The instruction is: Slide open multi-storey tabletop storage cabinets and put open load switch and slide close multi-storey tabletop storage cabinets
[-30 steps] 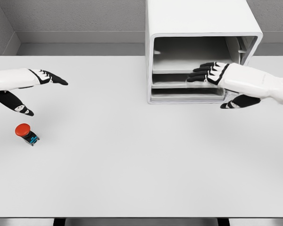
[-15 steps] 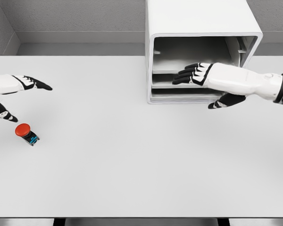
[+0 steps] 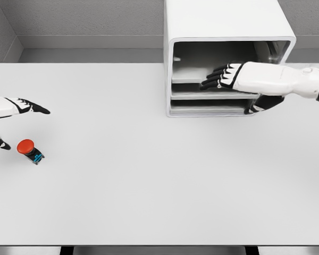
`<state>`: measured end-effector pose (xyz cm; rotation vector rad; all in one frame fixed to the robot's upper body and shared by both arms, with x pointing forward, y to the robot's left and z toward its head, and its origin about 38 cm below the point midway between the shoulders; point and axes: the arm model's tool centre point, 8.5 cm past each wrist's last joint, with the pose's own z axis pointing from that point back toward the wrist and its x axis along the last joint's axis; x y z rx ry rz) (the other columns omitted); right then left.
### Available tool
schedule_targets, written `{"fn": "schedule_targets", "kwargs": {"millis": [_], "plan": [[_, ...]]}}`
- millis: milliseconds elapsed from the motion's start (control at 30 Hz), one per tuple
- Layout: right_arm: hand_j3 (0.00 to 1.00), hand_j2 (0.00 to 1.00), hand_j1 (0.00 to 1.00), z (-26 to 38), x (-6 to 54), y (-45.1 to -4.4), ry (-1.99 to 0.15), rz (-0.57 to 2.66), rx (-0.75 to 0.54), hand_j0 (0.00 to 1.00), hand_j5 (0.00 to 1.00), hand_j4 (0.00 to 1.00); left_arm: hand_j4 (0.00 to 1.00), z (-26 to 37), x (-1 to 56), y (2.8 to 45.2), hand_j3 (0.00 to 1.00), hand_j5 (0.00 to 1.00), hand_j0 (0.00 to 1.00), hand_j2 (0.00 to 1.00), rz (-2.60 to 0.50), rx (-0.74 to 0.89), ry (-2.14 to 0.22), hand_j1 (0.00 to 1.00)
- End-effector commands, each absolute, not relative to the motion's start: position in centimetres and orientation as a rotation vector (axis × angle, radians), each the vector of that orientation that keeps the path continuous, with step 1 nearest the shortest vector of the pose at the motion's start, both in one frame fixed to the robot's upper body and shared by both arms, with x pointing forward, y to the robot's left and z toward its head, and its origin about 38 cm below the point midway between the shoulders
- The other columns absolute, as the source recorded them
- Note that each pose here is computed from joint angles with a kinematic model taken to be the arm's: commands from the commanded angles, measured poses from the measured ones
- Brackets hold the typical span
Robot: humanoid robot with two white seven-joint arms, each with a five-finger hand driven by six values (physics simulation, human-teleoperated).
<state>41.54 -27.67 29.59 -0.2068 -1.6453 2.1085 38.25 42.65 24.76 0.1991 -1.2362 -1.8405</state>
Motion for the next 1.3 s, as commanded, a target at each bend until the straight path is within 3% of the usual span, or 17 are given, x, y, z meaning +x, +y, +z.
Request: {"fn": "schedule_targets", "kwargs": {"millis": [0, 467, 1267], "plan": [[1.00, 1.00, 1.00, 28.9, 41.4, -27.2, -1.634, 2.118, -0.172, 1.00, 1.00, 1.00, 1.00, 24.8, 38.0, 43.1, 1.00, 1.00, 1.00, 1.00, -1.831, 0.202, -1.227, 1.00], [1.00, 1.00, 1.00, 27.1, 46.3, -29.2, -1.588, 1.955, -0.218, 1.00, 1.00, 1.00, 1.00, 22.5, 36.9, 41.8, 1.00, 1.00, 1.00, 1.00, -1.839, 0.114, -1.216, 1.00], [1.00, 1.00, 1.00, 25.6, 49.1, -27.9, -1.517, 1.990, -0.290, 1.00, 1.00, 1.00, 1.00, 19.9, 36.5, 41.5, 1.00, 1.00, 1.00, 1.00, -1.835, 0.066, -1.179, 1.00]]}}
